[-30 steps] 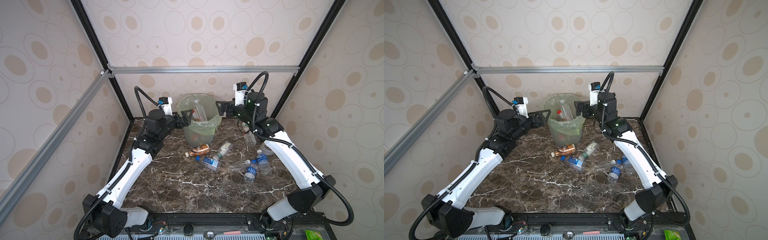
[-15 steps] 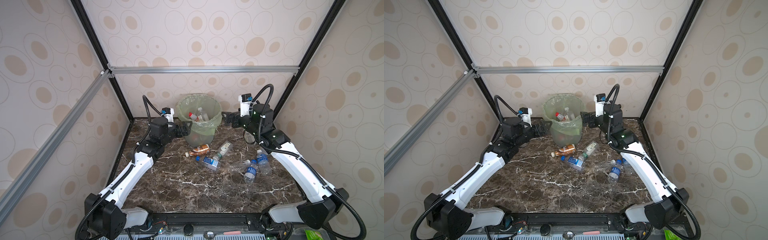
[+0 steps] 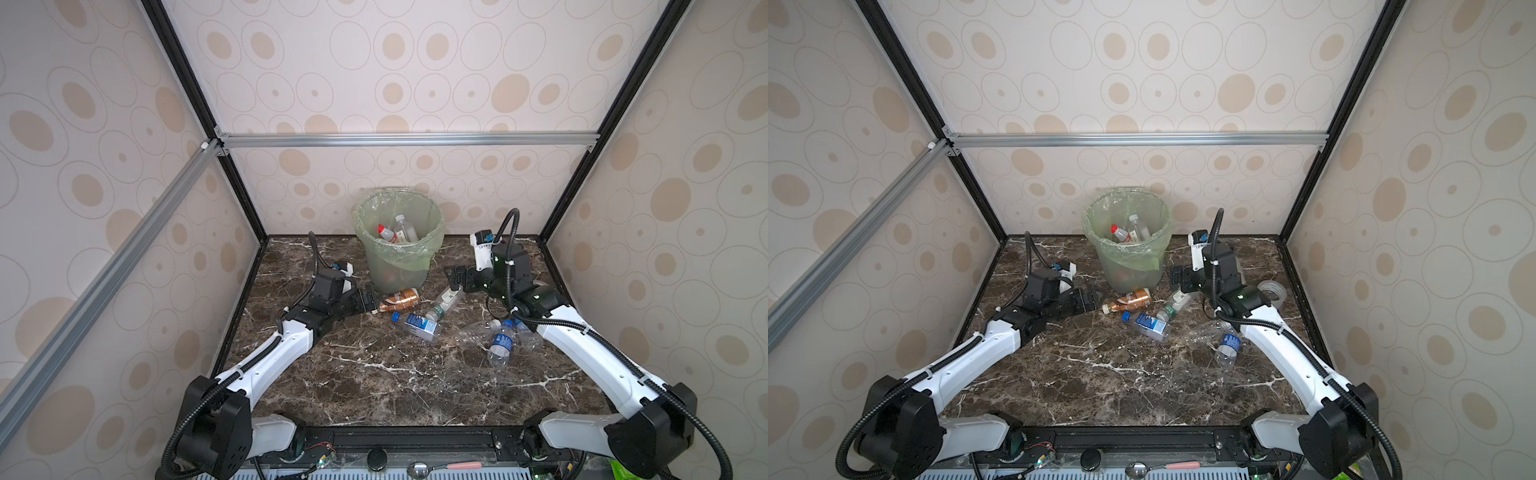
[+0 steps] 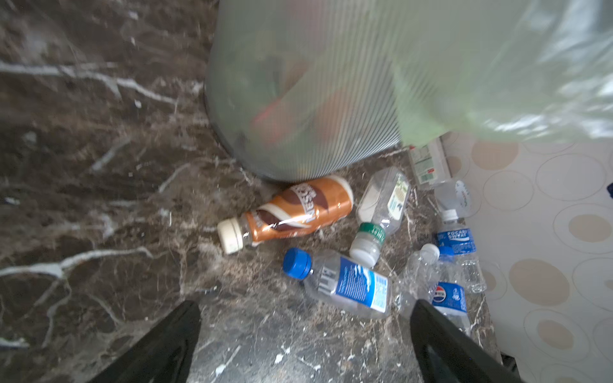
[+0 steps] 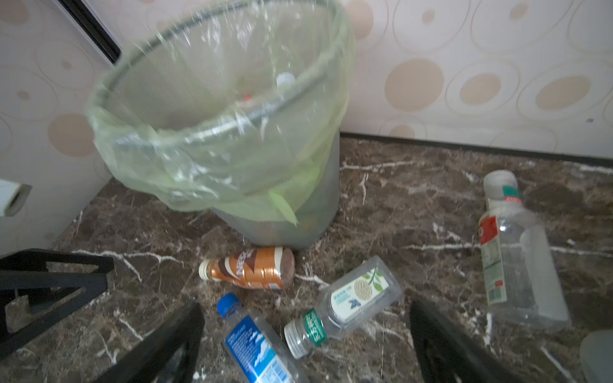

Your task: Throw the plastic bottles in the bin

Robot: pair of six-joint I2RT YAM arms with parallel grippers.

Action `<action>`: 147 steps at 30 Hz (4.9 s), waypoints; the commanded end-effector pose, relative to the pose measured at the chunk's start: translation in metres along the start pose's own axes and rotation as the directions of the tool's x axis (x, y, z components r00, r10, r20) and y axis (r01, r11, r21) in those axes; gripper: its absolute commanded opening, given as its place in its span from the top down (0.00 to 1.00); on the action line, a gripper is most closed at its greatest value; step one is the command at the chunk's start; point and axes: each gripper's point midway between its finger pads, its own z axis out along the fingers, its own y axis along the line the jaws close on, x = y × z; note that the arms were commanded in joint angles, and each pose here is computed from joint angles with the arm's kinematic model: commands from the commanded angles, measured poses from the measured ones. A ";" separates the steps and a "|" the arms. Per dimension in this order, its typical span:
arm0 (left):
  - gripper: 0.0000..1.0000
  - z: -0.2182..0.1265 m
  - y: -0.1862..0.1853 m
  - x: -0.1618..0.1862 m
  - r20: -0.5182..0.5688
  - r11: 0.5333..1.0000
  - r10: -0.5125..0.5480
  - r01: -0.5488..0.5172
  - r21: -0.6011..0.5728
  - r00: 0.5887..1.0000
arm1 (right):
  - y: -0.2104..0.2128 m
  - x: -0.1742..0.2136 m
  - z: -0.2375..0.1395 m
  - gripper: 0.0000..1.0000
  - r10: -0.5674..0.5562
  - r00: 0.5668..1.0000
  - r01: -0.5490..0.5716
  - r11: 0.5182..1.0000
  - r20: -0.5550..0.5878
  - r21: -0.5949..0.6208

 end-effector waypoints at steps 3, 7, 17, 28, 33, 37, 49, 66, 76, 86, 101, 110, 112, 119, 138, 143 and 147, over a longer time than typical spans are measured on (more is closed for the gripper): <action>0.01 -0.004 -0.014 0.001 0.022 0.995 -0.053 0.050 0.090 0.998 | 0.007 0.051 0.009 0.00 0.049 0.992 -0.057 0.996 -0.118 -0.066; 0.01 -0.004 -0.017 0.006 0.015 0.988 -0.084 0.081 0.135 0.996 | 0.019 0.092 0.024 0.00 0.027 0.975 -0.045 0.996 -0.222 -0.077; 0.01 0.001 -0.007 0.024 -0.019 0.982 -0.127 0.129 0.137 0.992 | 0.037 0.160 0.053 0.00 0.078 0.921 -0.130 0.985 -0.381 -0.113; 0.01 0.002 -0.001 0.033 -0.028 0.981 -0.138 0.141 0.133 0.990 | 0.044 0.191 0.068 0.00 0.049 0.893 -0.115 0.986 -0.448 -0.123; 0.01 0.000 0.000 0.035 -0.025 0.981 -0.140 0.142 0.134 0.990 | 0.055 0.201 0.073 0.00 0.022 0.885 -0.102 0.984 -0.464 -0.147; 0.01 -0.001 0.003 0.034 -0.018 0.983 -0.137 0.138 0.120 0.990 | 0.070 0.206 0.074 0.00 -0.002 0.881 -0.089 0.981 -0.473 -0.171; 0.01 -0.006 0.017 0.030 -0.003 0.988 -0.140 0.140 0.072 0.990 | 0.130 0.199 0.072 0.00 -0.052 0.885 -0.100 0.949 -0.462 -0.299; 0.01 0.007 0.004 0.054 -0.129 1.000 0.009 -0.008 0.007 0.992 | 0.005 0.126 0.017 0.00 0.064 0.975 -0.055 0.997 -0.215 0.048; 0.01 0.031 -0.014 0.082 -0.177 0.987 0.134 -0.147 -0.061 0.975 | -0.064 0.094 -0.019 0.00 0.153 0.985 -0.135 0.969 -0.076 0.205; 0.01 0.058 -0.031 0.114 -0.208 0.970 0.206 -0.227 -0.083 0.956 | -0.078 0.089 -0.020 0.00 0.212 0.977 -0.199 0.957 -0.039 0.213; 0.11 0.083 -0.021 0.128 -0.155 0.947 0.243 -0.269 -0.175 0.957 | -0.076 0.087 -0.020 0.00 0.223 0.974 -0.213 0.960 -0.038 0.179; 0.26 0.089 -0.011 0.148 -0.189 0.942 0.242 -0.277 -0.191 0.952 | -0.085 0.083 -0.019 0.00 0.243 0.970 -0.235 0.954 -0.023 0.185; 0.33 0.089 -0.010 0.148 -0.189 0.942 0.238 -0.274 -0.194 0.953 | -0.086 0.086 -0.015 0.00 0.258 0.965 -0.249 0.952 -0.032 0.179; 0.48 0.069 -0.025 0.134 -0.116 0.950 0.270 -0.284 -0.127 0.956 | -0.076 0.088 -0.006 0.00 0.298 0.952 -0.289 0.949 -0.063 0.123; 0.46 -0.018 -0.110 0.041 0.235 0.931 0.343 -0.362 0.041 0.909 | 0.043 0.010 -0.038 0.01 0.224 0.975 -0.209 0.917 0.006 -0.339; 0.46 -0.030 -0.133 0.027 0.290 0.923 0.326 -0.369 0.105 0.900 | 0.076 -0.006 -0.037 0.01 0.209 0.978 -0.190 0.894 0.002 -0.406; 0.46 -0.036 -0.144 0.022 0.312 0.920 0.308 -0.365 0.145 0.899 | 0.096 -0.016 -0.029 0.04 0.233 0.972 -0.211 0.864 -0.007 -0.457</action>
